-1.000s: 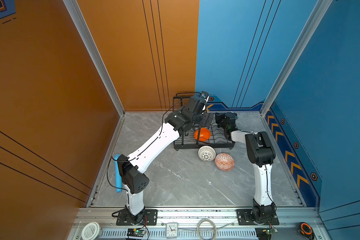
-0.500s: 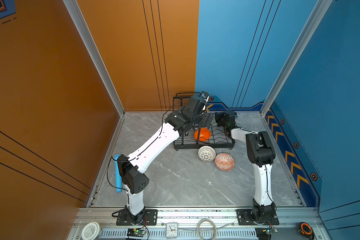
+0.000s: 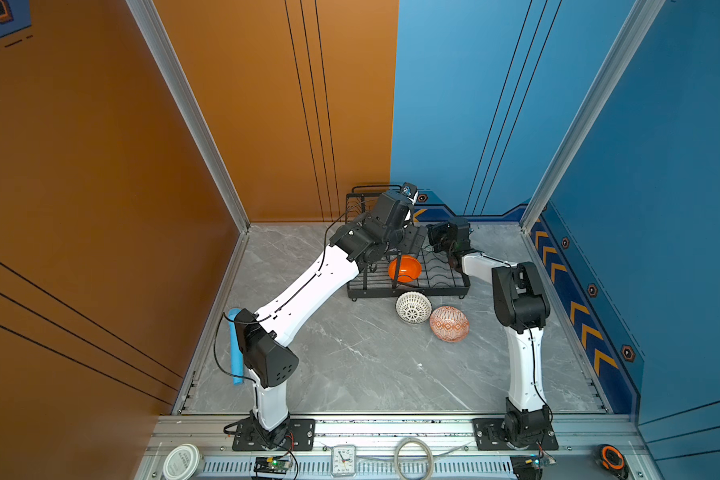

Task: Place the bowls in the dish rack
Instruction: 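Lower the bowl into the rack slot beside the blue bowls with the right gripper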

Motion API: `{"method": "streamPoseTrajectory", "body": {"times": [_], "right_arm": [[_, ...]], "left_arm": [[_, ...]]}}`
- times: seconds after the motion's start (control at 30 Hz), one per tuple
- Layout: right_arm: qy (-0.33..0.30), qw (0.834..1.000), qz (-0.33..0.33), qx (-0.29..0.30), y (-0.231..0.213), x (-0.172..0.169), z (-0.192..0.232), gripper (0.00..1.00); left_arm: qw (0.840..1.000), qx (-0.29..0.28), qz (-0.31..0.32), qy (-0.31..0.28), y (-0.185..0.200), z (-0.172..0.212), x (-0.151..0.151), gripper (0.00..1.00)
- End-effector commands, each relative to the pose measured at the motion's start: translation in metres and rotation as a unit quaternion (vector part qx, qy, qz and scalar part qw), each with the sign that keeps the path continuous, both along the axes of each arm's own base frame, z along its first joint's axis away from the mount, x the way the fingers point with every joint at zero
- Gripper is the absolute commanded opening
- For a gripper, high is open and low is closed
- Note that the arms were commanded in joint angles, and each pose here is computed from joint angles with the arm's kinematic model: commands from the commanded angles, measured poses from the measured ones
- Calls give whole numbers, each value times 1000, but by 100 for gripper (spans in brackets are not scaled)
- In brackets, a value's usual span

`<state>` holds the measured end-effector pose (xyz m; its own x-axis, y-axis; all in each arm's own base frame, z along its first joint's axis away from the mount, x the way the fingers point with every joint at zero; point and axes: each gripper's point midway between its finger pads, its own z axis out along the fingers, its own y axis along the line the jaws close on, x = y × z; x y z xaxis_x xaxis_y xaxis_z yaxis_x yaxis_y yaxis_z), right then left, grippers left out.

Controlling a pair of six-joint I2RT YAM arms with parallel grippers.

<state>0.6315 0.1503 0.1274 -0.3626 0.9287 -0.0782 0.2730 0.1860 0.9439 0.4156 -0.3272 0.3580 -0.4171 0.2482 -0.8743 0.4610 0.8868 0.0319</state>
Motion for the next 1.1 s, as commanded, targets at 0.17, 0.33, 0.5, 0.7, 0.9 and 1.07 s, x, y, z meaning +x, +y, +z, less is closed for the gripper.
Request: {"method": "streamPoseTrajectory", "body": {"times": [0.17,0.33,0.5,0.7,0.9,1.07], "right_arm": [[16,1000,6,-3,-8,4,-10,19],[11,1000,7,-4,-12,5,-6,20],[10,1000,10,-2,-13,5,-4,22],[8,1000,11,-2,-18,4,-1,24],[2,1000,19,-6,-23,4,7,33],[0,1000,22,-6,-28,0,11,38]], "left_arm": [[1000,-4,-9,0,-7,4,2,98],[1000,-8,-10,-2,-10,6,3,98],[1000,-8,-12,-3,-12,7,2,98],[1000,-8,-11,-6,-15,9,1,98],[1000,-9,-11,-8,-19,10,0,98],[1000,-8,-10,-11,-22,10,-3,98]]}}
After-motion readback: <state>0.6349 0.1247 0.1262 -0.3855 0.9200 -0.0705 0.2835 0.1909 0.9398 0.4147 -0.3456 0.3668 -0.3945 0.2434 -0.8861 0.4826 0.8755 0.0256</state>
